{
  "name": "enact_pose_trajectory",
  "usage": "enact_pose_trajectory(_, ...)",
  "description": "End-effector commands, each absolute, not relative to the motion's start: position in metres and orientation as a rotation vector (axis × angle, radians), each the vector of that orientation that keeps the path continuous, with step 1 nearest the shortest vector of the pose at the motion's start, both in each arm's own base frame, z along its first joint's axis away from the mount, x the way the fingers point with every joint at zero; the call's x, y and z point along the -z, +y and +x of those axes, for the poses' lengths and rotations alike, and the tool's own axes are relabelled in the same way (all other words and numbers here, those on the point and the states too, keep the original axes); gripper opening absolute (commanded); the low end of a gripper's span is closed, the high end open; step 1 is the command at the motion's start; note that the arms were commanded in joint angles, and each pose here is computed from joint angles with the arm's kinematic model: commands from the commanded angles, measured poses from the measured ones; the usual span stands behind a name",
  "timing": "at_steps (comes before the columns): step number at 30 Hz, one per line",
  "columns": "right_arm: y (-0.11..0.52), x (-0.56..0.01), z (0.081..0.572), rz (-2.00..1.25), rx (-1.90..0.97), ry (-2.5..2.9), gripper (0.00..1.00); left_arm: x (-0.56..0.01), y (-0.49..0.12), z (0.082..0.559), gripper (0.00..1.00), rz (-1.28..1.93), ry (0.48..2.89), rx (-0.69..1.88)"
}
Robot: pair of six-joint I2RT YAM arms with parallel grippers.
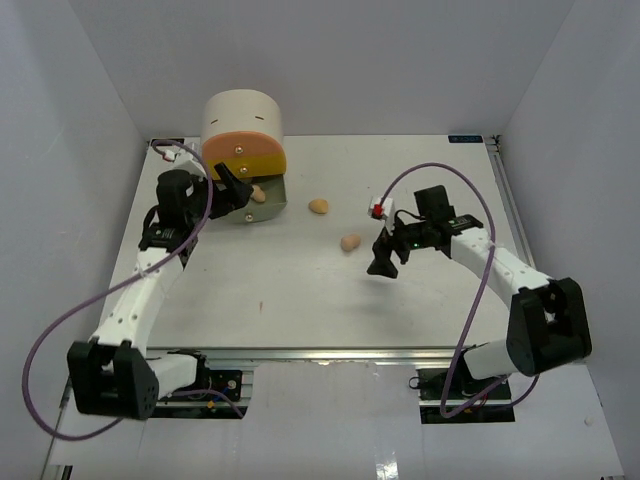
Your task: Organize the makeup
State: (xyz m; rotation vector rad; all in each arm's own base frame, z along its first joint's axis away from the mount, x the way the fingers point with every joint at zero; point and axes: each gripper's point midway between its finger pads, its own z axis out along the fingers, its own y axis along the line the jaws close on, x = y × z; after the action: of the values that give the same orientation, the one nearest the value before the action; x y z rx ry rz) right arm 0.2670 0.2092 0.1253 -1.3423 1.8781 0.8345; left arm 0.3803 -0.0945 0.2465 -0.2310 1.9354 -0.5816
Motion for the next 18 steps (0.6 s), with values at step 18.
enact_pose_trajectory(18,0.268,-0.067,0.360,-2.159,-0.295,1.347,0.96,-0.263,-0.070,0.279,0.98,-0.009,1.736,0.420)
